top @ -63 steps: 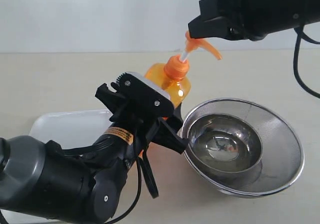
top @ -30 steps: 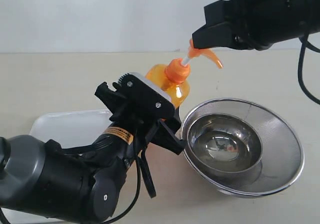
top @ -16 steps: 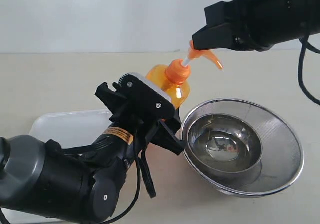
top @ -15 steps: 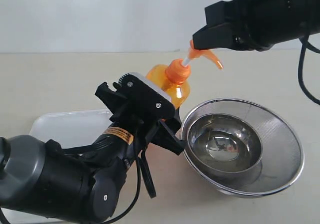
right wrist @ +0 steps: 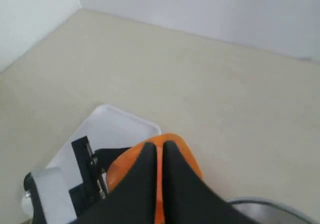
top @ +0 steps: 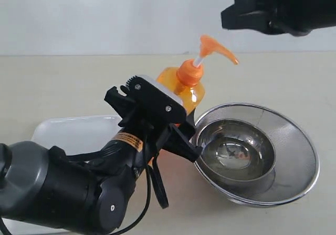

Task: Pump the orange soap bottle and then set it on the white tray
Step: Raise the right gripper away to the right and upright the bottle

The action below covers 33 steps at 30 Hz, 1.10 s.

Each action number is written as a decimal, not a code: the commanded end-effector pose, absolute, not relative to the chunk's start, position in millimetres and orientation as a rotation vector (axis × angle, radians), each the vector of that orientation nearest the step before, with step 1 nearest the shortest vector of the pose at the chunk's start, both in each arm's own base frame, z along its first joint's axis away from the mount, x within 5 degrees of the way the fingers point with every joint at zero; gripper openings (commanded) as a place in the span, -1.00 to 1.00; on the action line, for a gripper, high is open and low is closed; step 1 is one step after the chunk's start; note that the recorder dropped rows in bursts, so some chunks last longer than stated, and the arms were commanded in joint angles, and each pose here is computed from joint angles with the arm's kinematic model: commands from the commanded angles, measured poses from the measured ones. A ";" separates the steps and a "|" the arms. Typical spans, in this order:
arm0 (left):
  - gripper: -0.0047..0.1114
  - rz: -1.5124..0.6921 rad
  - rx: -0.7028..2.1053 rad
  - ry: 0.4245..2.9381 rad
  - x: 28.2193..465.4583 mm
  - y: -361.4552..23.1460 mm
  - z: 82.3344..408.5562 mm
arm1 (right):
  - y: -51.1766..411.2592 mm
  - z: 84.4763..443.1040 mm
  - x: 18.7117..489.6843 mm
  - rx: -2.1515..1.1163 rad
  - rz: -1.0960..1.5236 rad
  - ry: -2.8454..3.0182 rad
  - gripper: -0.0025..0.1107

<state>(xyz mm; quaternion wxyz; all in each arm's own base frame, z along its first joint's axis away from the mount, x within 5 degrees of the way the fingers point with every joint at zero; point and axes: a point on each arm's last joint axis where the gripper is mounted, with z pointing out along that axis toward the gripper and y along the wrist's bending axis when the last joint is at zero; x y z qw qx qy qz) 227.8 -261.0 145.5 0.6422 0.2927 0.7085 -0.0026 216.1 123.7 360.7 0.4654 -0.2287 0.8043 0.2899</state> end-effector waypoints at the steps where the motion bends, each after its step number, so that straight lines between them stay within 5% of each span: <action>1: -0.84 -0.006 0.602 1.528 228.9 -262.9 161.9 | 109.1 368.4 205.4 -0.445 0.627 1.874 -0.96; 14: -0.84 -0.067 0.506 1.508 229.5 -261.9 166.6 | 62.7 285.3 188.3 -0.138 0.216 1.789 -0.96; 22: -0.84 -0.112 0.458 1.497 227.6 -259.9 183.5 | 68.8 296.1 147.0 -0.166 0.278 1.473 -0.96; 33: -0.84 -0.165 0.306 1.487 225.8 -248.8 212.4 | 45.5 233.7 129.6 -0.015 0.239 1.498 -0.96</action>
